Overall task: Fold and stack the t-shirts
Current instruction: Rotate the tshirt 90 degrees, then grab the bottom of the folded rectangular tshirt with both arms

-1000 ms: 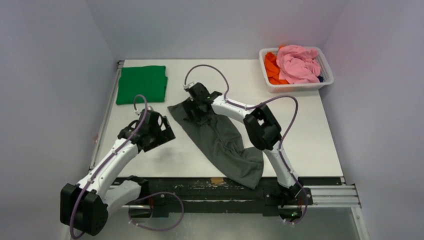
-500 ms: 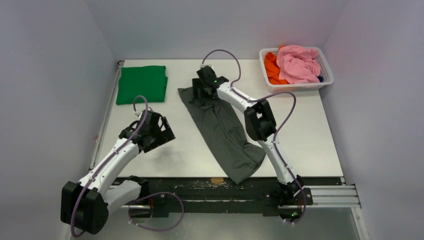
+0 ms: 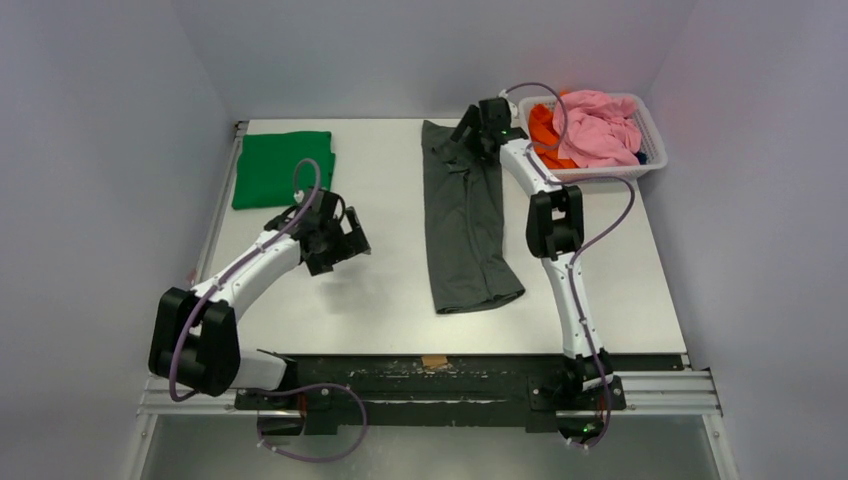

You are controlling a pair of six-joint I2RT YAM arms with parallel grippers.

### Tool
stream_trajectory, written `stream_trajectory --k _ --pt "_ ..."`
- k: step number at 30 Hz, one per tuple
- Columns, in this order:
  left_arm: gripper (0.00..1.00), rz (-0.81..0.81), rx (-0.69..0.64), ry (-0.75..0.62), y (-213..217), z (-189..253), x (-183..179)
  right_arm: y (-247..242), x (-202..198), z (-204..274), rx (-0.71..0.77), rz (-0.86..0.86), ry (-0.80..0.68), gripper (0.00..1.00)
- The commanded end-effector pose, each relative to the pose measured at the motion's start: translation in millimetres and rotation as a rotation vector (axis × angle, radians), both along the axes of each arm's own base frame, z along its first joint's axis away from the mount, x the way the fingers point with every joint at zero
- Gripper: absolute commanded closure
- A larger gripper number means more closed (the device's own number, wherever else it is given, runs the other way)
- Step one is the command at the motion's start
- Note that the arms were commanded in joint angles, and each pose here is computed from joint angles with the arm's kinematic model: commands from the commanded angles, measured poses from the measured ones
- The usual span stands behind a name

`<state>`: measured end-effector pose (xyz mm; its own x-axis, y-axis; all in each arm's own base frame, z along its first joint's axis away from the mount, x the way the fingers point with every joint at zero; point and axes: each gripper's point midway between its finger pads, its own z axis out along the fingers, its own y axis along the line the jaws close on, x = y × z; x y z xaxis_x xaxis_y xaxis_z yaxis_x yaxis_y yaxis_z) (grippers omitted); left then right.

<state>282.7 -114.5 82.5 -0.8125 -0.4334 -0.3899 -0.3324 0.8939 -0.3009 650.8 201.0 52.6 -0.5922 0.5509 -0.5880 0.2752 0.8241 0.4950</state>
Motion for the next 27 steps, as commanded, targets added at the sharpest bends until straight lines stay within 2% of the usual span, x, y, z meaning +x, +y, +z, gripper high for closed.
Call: stream_trajectory --k 1,5,8,12,16,19,21,24,27 --pt "0.00 -0.143 -0.137 -0.038 -41.4 12.9 12.4 25.4 -19.9 -4.1 0.018 0.151 0.028 0.08" --pt "0.00 -0.307 -0.217 -0.037 -88.8 17.3 -6.6 45.8 -42.0 92.0 -0.032 0.319 -0.106 0.08" --pt "0.02 -0.401 -0.306 -0.023 -125.1 15.2 -25.5 47.4 -72.7 153.3 -0.109 0.357 -0.185 0.08" --pt "0.09 -0.474 -0.357 0.024 -162.3 -0.2 -49.3 22.4 -130.9 171.5 -0.186 0.320 -0.154 0.07" --pt "0.16 -0.549 -0.353 0.082 -193.9 -18.9 -73.2 -11.7 -198.7 171.9 -0.196 0.280 -0.141 0.07" --pt "0.21 -0.576 -0.334 0.113 -206.6 -31.5 -83.6 -40.2 -243.6 154.4 -0.203 0.209 -0.118 0.07" --pt "0.22 -0.574 -0.313 0.128 -209.7 -39.7 -85.7 -64.0 -274.7 133.7 -0.224 0.140 -0.070 0.07" --pt "0.29 -0.583 -0.308 0.152 -215.8 -49.0 -88.8 -87.4 -317.5 97.3 -0.209 0.071 -0.003 0.10" --pt "0.43 -0.594 -0.300 0.171 -221.3 -56.5 -92.5 -97.0 -353.1 58.1 -0.177 0.052 0.080 0.17"
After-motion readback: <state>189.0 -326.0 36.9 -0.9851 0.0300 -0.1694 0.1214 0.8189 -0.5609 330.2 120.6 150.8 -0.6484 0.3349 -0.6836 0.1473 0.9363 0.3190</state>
